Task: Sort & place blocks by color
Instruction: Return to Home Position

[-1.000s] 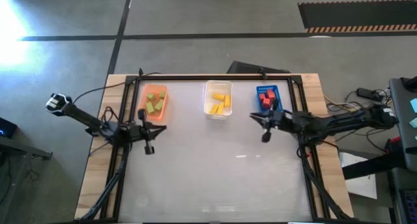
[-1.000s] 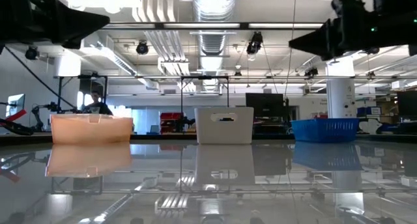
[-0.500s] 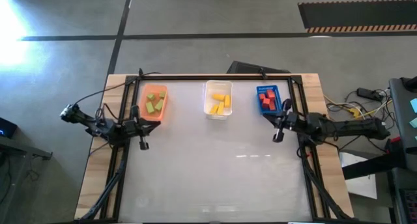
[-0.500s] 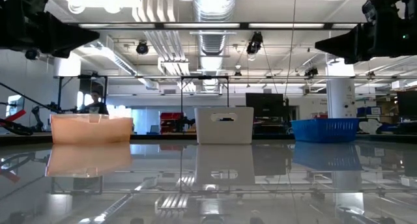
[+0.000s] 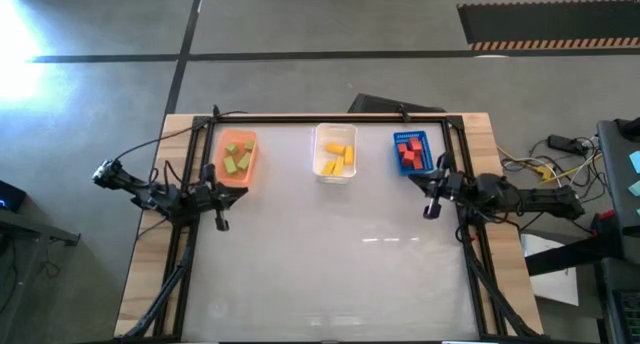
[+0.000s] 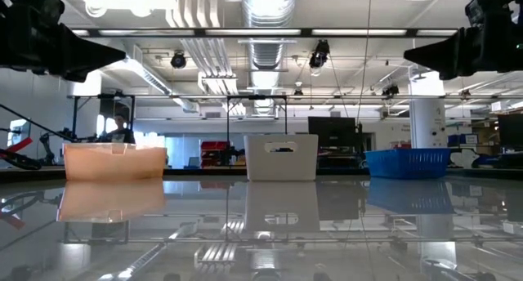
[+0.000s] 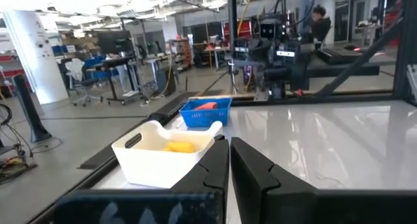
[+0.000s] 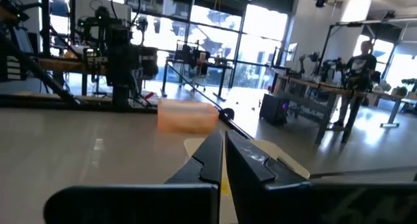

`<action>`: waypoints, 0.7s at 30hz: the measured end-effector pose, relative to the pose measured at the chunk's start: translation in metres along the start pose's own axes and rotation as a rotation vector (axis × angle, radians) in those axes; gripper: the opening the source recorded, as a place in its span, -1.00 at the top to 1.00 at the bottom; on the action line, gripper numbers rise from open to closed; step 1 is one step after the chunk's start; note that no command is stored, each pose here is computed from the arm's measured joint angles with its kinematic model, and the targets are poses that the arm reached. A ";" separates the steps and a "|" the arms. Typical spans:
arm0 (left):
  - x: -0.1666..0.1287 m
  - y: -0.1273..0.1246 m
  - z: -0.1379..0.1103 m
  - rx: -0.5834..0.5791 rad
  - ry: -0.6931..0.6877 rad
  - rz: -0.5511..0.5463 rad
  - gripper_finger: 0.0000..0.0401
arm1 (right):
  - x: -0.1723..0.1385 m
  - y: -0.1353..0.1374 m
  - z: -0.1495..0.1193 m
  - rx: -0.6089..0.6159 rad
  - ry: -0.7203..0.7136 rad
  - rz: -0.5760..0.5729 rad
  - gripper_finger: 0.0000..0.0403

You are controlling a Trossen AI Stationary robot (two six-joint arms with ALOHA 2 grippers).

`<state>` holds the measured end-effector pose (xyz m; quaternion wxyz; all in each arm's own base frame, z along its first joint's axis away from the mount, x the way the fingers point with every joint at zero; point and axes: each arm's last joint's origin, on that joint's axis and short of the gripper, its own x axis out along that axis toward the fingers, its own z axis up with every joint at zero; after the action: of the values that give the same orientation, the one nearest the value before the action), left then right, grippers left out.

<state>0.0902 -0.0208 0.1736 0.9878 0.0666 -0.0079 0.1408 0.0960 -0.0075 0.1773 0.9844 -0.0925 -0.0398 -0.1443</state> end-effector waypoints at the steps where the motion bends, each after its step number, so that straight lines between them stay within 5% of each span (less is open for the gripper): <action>1: 0.000 0.000 0.000 0.002 0.000 0.000 1.00 | 0.000 0.000 -0.001 0.000 0.006 0.001 0.96; 21: 0.002 -0.002 -0.002 0.025 0.025 -0.002 1.00 | 0.000 -0.001 -0.002 0.018 0.018 -0.031 0.96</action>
<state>0.0922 -0.0217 0.1712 0.9870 0.0774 0.0064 0.1408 0.0961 -0.0084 0.1759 0.9831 -0.0819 -0.0336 -0.1602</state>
